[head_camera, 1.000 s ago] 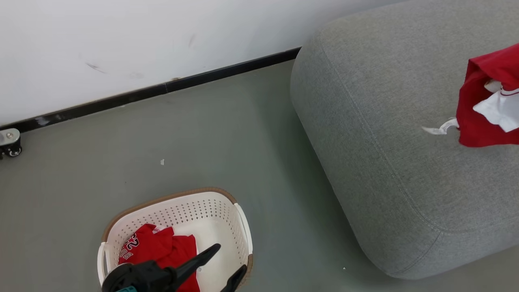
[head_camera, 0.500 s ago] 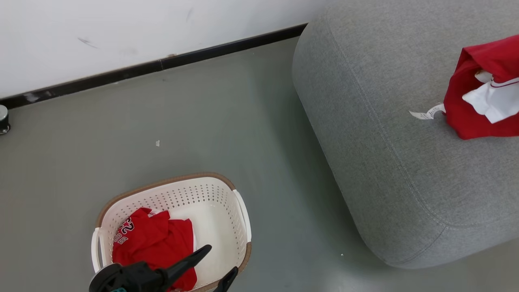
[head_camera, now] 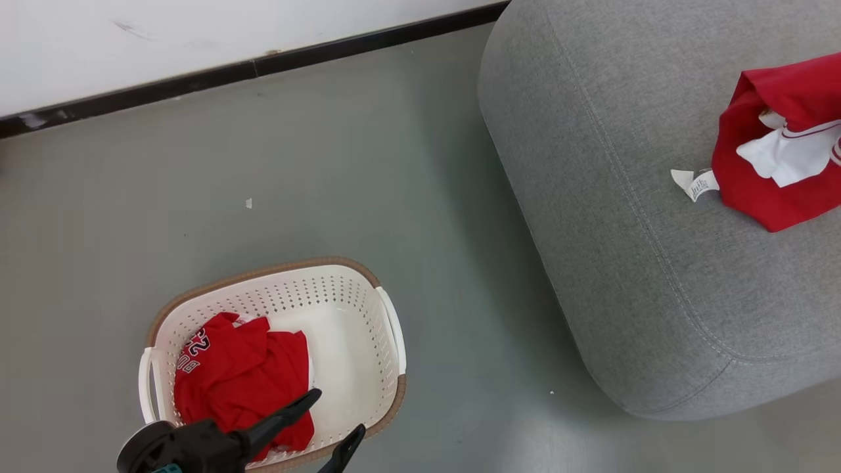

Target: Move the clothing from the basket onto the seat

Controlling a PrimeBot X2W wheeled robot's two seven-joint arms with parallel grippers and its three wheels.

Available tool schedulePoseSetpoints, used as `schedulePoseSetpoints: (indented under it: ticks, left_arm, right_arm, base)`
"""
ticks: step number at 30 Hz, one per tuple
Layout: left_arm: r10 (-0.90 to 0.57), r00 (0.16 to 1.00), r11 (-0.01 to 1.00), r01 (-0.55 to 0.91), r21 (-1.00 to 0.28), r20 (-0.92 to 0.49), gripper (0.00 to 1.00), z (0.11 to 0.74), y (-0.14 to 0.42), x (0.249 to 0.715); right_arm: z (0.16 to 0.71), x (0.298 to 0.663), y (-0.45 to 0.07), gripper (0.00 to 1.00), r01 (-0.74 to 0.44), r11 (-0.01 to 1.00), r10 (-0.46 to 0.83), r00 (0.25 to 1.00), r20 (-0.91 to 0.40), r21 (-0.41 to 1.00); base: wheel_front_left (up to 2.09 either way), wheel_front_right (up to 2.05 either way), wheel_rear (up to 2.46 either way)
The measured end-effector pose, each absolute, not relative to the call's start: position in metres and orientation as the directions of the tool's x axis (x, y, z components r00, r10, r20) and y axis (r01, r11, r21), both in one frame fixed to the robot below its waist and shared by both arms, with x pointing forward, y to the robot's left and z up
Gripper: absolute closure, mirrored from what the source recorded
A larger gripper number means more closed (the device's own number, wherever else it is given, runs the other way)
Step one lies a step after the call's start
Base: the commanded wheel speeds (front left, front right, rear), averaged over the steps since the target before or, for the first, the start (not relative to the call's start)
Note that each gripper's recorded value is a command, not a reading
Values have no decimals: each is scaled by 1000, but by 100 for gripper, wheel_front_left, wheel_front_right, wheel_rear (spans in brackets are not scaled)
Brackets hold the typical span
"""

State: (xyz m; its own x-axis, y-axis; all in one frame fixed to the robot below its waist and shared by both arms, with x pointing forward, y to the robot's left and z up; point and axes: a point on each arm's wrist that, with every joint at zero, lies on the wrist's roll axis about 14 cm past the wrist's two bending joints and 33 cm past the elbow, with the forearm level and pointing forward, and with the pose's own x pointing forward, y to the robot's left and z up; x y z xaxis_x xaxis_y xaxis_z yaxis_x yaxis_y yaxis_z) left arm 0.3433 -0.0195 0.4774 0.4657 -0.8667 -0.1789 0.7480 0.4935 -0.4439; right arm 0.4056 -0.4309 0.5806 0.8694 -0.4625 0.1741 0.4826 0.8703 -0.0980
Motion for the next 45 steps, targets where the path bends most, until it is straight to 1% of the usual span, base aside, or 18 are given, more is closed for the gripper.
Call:
schedulePoseSetpoints:
  ticks: [6, 10, 21, 27, 31, 40, 41, 45]
  left_arm:
    - [-862, 468, 503, 741, -445, -194, 0, 471, -15, 349]
    - [-858, 473, 510, 737, -443, -201, 0, 468, -12, 353]
    - [-857, 455, 515, 724, -460, -242, 0, 454, -6, 355]
    - [-858, 450, 513, 727, -457, -248, 0, 449, -4, 361]
    - [-857, 449, 515, 722, -463, -253, 0, 445, -2, 363]
    - [-853, 446, 521, 716, -465, -269, 0, 437, 2, 368]
    - [-853, 446, 522, 715, -466, -270, 0, 437, 3, 369]
    - [-853, 447, 522, 710, -473, -270, 0, 436, 4, 369]
  right_arm:
    - [565, 408, -431, 100, 493, 866, -479, 866, 146, -86]
    - [561, 402, -441, 100, 524, 847, -510, 849, 140, -87]
    - [527, 380, -461, 100, 615, 787, -612, 788, 61, -55]
    - [487, 368, -459, 100, 654, 756, -655, 755, -42, -35]
    - [459, 350, -462, 100, 690, 723, -688, 715, -122, -32]
    - [435, 342, -458, 100, 717, 695, -711, 679, -183, -42]
    - [433, 342, -457, 98, 717, 695, -711, 677, -188, -47]
    - [427, 342, -455, 69, 720, 692, -713, 671, -202, -54]
  base:
    - [0, 0, 0]
    - [0, 0, 0]
    - [0, 0, 0]
    - [0, 0, 0]
    - [0, 0, 0]
    - [0, 0, 0]
    - [0, 0, 0]
    - [0, 0, 0]
